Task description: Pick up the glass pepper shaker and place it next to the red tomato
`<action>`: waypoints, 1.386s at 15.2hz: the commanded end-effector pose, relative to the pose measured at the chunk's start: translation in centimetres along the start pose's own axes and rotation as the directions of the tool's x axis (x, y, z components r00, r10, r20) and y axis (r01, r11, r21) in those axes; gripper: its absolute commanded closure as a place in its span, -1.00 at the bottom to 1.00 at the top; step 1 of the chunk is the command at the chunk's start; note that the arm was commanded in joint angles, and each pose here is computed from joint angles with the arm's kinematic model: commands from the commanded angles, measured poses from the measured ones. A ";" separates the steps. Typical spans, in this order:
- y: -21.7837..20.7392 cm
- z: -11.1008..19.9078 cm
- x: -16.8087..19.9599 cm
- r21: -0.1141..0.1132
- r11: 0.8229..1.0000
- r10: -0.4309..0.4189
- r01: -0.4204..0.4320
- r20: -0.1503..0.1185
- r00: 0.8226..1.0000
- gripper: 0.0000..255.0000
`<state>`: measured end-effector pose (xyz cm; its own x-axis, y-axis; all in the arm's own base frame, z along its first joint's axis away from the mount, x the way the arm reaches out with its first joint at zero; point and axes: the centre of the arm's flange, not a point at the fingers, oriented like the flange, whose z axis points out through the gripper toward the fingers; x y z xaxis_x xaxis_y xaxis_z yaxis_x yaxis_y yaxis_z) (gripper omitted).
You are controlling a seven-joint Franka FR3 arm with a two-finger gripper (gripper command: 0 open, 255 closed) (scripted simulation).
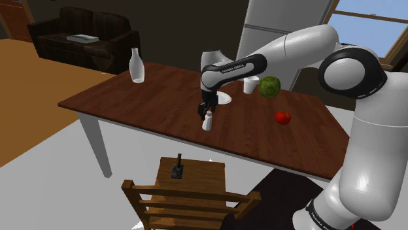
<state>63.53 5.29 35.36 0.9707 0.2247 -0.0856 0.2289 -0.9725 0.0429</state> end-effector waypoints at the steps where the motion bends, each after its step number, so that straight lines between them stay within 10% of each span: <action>1: 0.0 0.6 -0.1 0.000 1.000 0.000 0.000 -0.001 1.000 -1.00; 8: 0.0 0.6 0.0 0.000 1.000 0.000 0.000 0.000 1.000 -1.00; 9: 0.0 0.6 0.0 0.000 1.000 0.000 0.000 0.000 1.000 1.00; 21: 0.1 -0.9 -0.2 0.000 1.000 0.000 0.000 -0.001 1.000 1.00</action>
<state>63.44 5.21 35.87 0.9707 0.2248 -0.0850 0.2290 -0.9725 0.0429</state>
